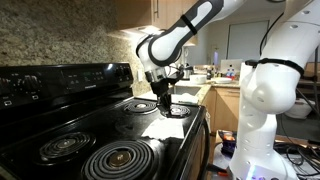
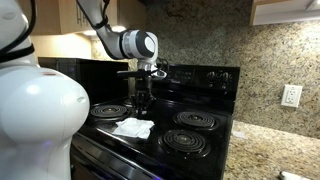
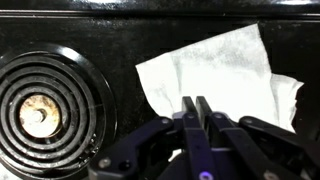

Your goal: Use the cloth to wipe the stove

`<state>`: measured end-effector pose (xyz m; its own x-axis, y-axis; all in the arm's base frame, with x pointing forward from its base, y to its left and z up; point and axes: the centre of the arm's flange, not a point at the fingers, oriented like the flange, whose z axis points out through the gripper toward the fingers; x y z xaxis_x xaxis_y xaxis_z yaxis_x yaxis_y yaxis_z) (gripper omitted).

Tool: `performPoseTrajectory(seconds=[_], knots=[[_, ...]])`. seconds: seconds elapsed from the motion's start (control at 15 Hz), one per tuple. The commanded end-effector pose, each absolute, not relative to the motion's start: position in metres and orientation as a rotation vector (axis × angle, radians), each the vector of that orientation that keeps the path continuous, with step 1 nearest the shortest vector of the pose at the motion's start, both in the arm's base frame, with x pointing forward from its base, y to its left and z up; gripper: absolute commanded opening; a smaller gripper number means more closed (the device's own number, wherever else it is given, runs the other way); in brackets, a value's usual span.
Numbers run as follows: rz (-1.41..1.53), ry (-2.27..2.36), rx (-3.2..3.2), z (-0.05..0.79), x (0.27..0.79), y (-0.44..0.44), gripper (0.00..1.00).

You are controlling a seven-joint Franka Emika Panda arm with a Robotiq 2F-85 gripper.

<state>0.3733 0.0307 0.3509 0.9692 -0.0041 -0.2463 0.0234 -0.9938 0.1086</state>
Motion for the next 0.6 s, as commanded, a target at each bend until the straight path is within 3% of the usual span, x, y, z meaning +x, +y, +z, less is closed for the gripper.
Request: performPoseTrajectory(seconds=[0.0,0.47,0.53], knots=[[-0.361,0.039,2.997,0.322,0.367,0.033,0.09],[-0.266,0.162,3.024,0.317,0.337,0.063,0.09],[-0.256,0.182,3.019,0.309,0.377,0.116,0.09]])
